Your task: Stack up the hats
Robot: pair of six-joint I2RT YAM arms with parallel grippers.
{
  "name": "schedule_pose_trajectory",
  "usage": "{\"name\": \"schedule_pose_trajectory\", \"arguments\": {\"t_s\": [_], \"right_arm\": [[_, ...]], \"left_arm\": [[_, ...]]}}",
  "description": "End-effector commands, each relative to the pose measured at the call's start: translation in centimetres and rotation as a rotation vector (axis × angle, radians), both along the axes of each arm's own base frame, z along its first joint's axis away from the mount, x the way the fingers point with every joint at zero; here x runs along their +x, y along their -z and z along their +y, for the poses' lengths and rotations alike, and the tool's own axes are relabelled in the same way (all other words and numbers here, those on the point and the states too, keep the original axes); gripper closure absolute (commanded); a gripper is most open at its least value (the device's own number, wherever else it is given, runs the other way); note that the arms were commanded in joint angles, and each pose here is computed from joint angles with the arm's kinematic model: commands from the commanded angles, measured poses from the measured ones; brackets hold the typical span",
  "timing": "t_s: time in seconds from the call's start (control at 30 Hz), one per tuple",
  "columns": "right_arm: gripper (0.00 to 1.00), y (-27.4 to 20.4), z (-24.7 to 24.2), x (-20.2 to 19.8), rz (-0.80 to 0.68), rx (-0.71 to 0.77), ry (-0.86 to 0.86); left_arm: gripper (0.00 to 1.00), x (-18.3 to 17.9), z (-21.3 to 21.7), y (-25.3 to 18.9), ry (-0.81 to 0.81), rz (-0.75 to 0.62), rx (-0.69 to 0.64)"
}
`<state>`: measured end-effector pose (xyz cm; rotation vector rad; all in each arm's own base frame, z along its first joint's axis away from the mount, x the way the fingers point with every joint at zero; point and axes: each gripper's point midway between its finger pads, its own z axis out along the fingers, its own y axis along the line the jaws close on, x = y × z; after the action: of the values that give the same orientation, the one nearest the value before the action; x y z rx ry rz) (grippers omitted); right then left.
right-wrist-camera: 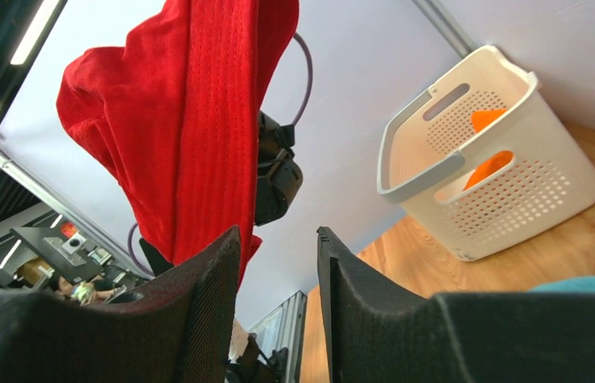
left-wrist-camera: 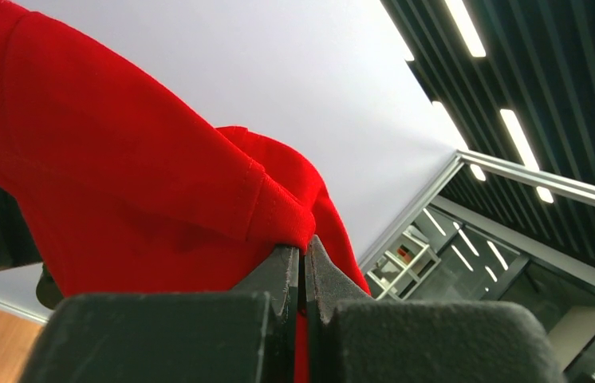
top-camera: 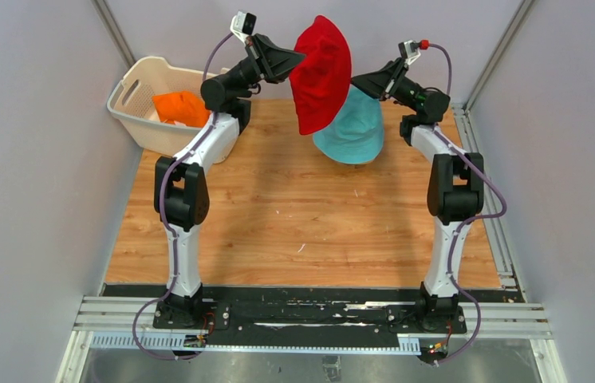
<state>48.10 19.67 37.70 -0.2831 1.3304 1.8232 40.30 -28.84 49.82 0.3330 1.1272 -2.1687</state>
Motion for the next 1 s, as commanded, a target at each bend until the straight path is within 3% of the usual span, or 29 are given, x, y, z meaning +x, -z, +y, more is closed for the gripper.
{"name": "schedule_pose_trajectory", "arguments": {"t_s": [0.0, 0.8, 0.97], "right_arm": [[0.6, -2.1, 1.8, -2.3, -0.095, 0.007, -0.063], [0.62, -2.4, 2.6, -3.6, -0.104, 0.014, -0.092], [0.76, -2.8, 2.7, -3.9, -0.11, 0.012, -0.097]], "left_arm": [[1.0, -1.9, 0.1, -1.2, 0.016, -0.074, -0.016], [1.0, -0.3, -0.6, 1.6, 0.005, -0.028, 0.01], [1.0, 0.4, -0.8, 2.4, -0.004, -0.013, 0.021]]}}
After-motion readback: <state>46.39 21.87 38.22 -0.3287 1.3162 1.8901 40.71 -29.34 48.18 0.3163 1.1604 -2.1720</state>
